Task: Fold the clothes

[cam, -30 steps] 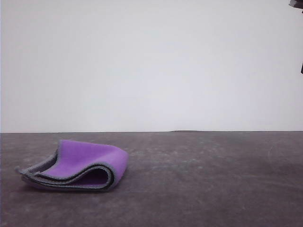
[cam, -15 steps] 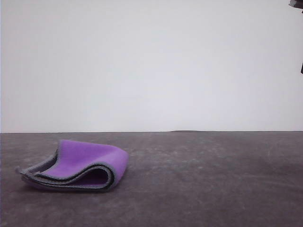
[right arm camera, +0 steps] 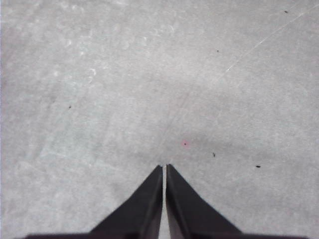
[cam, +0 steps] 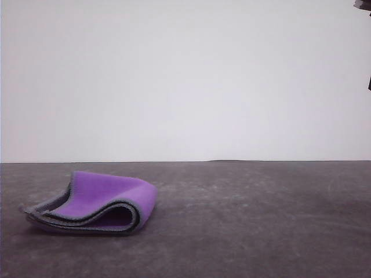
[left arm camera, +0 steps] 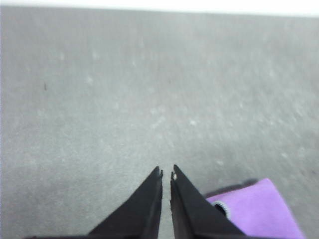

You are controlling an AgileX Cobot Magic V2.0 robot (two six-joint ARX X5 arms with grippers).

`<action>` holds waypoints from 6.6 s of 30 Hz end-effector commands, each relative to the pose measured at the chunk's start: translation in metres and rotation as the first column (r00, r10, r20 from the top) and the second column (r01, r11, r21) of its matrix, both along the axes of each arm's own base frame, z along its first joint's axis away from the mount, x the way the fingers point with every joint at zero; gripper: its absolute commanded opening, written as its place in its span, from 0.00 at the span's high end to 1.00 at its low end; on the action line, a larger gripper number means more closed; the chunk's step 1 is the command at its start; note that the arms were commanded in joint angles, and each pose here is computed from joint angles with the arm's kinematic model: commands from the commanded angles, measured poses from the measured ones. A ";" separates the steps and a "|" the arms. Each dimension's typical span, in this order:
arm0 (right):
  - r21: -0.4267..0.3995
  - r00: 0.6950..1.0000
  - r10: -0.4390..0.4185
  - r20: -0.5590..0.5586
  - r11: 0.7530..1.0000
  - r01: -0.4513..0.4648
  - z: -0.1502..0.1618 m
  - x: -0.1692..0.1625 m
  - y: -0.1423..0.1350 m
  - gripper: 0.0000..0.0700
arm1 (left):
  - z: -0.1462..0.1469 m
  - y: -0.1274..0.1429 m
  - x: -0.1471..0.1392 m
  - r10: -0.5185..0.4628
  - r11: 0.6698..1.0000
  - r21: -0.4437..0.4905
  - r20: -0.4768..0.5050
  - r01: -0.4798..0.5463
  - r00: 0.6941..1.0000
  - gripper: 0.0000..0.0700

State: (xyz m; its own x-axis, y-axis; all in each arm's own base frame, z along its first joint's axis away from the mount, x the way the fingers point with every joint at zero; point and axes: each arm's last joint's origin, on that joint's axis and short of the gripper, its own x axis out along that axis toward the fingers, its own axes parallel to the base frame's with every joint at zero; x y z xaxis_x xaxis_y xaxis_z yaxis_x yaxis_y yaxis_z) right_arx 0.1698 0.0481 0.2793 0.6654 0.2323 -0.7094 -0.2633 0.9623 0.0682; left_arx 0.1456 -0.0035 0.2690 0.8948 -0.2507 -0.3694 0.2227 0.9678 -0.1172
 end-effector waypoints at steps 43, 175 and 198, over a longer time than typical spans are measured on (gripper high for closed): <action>-0.001 1.000 0.005 0.016 1.000 -0.005 0.003 0.002 0.001 1.00 | -0.117 0.001 -0.052 0.191 0.982 -0.028 0.162 -0.189 0.968 0.98; 0.074 0.762 -0.240 0.601 0.966 0.246 -0.127 -0.074 -0.048 1.00 | -0.117 0.001 -0.052 0.191 0.982 -0.028 0.162 -0.189 0.968 0.98; 0.074 0.762 -0.240 0.601 0.966 0.246 -0.127 -0.074 -0.048 1.00 | -0.117 0.001 -0.052 0.191 0.982 -0.028 0.162 -0.189 0.968 0.98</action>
